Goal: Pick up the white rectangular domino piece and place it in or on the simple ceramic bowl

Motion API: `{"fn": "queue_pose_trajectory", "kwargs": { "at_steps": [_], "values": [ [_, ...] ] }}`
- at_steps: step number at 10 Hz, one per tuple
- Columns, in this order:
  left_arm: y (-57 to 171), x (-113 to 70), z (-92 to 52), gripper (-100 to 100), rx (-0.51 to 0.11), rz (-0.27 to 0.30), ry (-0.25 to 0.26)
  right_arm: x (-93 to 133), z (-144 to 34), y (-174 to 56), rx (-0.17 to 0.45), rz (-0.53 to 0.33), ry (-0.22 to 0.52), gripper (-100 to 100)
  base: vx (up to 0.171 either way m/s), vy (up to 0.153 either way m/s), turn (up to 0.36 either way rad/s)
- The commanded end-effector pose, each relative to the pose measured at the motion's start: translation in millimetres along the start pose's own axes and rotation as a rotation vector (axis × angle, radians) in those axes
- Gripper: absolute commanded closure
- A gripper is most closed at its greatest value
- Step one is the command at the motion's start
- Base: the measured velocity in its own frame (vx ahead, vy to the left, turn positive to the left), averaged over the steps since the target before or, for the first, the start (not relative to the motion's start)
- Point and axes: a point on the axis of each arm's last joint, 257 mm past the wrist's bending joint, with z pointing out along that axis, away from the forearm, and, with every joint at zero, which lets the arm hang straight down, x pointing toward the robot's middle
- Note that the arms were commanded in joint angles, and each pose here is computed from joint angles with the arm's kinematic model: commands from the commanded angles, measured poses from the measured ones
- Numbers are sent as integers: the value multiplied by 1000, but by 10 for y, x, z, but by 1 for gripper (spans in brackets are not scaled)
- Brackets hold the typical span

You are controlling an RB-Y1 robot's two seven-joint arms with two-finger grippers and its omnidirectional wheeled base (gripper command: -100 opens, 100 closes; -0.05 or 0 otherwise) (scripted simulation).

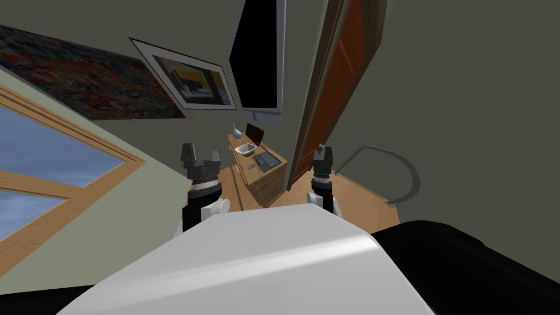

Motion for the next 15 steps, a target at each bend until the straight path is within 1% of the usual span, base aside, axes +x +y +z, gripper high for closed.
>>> {"fn": "queue_pose_trajectory", "kwargs": {
  "at_steps": [1, 4, 5, 7, 8, 9, 10, 11, 12, 13, 14, 15],
  "values": [
    [168, 45, 19, -100, -44, -13, 35, 0, 0, 0, 0, 0, 0, 0, -7, 5, -105],
    [518, 91, 55, -100, -133, -49, 80, 0, 0, 0, 0, 0, 0, 0, -25, 24, -106],
    [554, 92, 50, -100, -147, -49, 80, 0, 0, 0, 0, 0, 0, 0, -14, 11, -60],
    [848, 105, 80, -100, -223, -78, 108, 0, 0, 0, 0, 0, 0, 0, -24, 14, -107],
    [894, 105, 70, -100, -241, -77, 107, 0, 0, 0, 0, 0, 0, 0, -21, 12, -104],
    [1064, 102, 83, -100, -287, -91, 119, 0, 0, 0, 0, 0, 0, 0, -25, 9, -125],
    [1187, 94, 117, -100, -317, -106, 129, 0, 0, 0, 0, 0, 0, 0, -30, 10, -212],
    [1274, 89, 85, -100, -350, -104, 127, 0, 0, 0, 0, 0, 0, 0, -15, 8, -83],
    [1416, 68, 114, -100, -384, -118, 135, 0, 0, 0, 0, 0, 0, 0, -20, 6, -125],
    [1471, 66, 91, -100, -407, -115, 133, 0, 0, 0, 0, 0, 0, 0, -21, 8, -56],
    [1596, 35, 131, -100, -436, -129, 139, 0, 0, 0, 0, 0, 0, 0, -28, 11, -121],
    [1664, 30, 99, -100, -465, -127, 136, 0, 0, 0, 0, 0, 0, 0, -26, 11, -81]
  ]
}}
